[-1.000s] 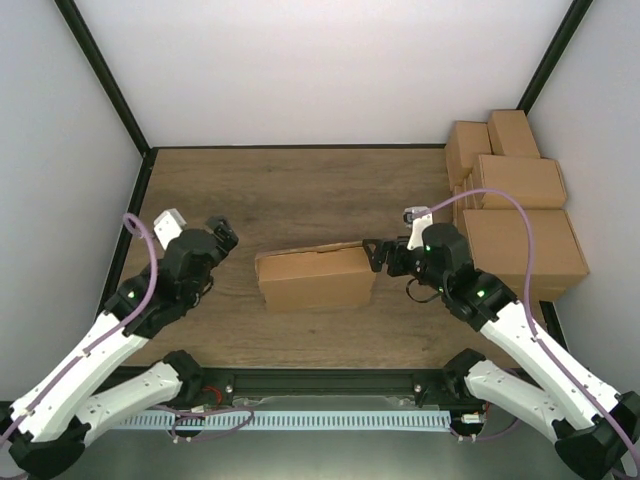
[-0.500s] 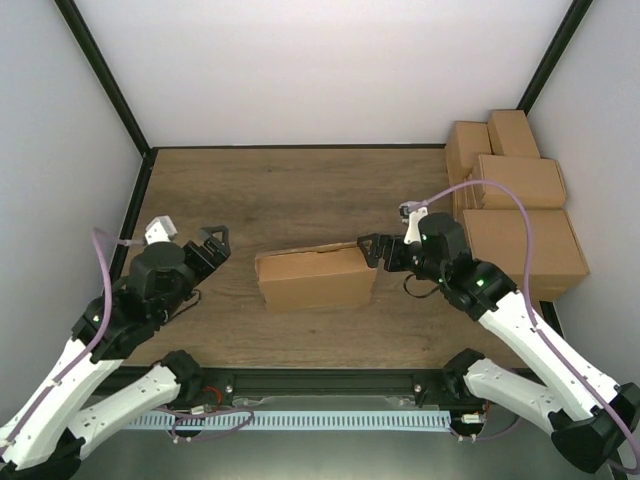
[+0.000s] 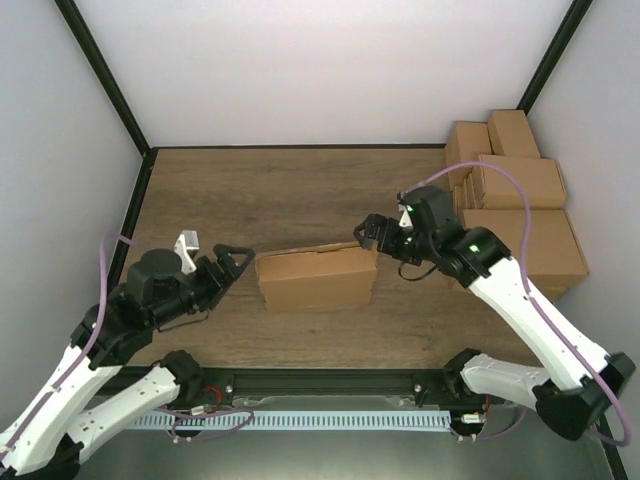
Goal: Fold the paper box
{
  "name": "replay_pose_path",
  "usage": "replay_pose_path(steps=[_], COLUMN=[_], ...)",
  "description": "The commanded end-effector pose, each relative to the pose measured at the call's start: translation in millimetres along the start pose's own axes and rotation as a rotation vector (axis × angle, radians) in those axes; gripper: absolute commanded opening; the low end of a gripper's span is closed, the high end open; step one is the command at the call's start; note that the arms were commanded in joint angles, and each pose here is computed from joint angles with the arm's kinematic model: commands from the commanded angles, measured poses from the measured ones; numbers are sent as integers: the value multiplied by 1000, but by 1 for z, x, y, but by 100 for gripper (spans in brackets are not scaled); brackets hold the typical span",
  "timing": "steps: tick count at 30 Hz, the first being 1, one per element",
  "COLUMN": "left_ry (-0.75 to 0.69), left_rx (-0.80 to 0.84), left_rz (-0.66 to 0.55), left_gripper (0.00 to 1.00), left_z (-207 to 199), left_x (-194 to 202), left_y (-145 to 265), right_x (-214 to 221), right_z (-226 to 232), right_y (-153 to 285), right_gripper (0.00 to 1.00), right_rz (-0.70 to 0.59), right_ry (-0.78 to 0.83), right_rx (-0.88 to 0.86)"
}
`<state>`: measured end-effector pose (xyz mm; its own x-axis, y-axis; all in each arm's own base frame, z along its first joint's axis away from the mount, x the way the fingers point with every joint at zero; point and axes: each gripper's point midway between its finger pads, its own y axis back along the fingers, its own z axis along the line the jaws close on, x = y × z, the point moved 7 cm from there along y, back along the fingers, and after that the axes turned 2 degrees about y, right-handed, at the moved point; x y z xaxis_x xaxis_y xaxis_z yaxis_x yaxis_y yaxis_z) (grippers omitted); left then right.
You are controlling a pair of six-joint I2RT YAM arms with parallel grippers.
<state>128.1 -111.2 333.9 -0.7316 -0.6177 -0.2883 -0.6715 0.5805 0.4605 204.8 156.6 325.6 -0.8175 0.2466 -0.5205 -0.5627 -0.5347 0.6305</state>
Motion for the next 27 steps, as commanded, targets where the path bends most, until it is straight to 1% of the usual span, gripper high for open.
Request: replay_pose_path(steps=[1, 3, 5, 7, 11, 18, 23, 27], left_ry=[115, 132, 139, 148, 165, 240, 229, 229], left_rx=[34, 13, 12, 30, 40, 59, 24, 9], left_rz=[76, 81, 80, 86, 76, 109, 111, 145], left_gripper=[100, 100, 100, 100, 100, 100, 100, 100], left_z=[14, 21, 25, 25, 26, 43, 45, 46], left_x=[13, 15, 17, 18, 15, 5, -2, -3], left_y=[-10, -17, -24, -30, -42, -65, -73, -83], right_x=[6, 3, 1, 0, -4, -7, 0, 0], right_z=[-13, -16, -17, -16, -15, -24, -28, -29], right_y=[-19, -20, -20, -23, -27, -20, -7, -4], right_gripper=[100, 99, 94, 91, 91, 92, 94, 93], right_rz=[102, 69, 39, 42, 41, -25, -115, -140], right_ry=[-76, -87, -94, -105, -127, -161, -121, -85], right_rx=[141, 159, 140, 111, 109, 126, 52, 46])
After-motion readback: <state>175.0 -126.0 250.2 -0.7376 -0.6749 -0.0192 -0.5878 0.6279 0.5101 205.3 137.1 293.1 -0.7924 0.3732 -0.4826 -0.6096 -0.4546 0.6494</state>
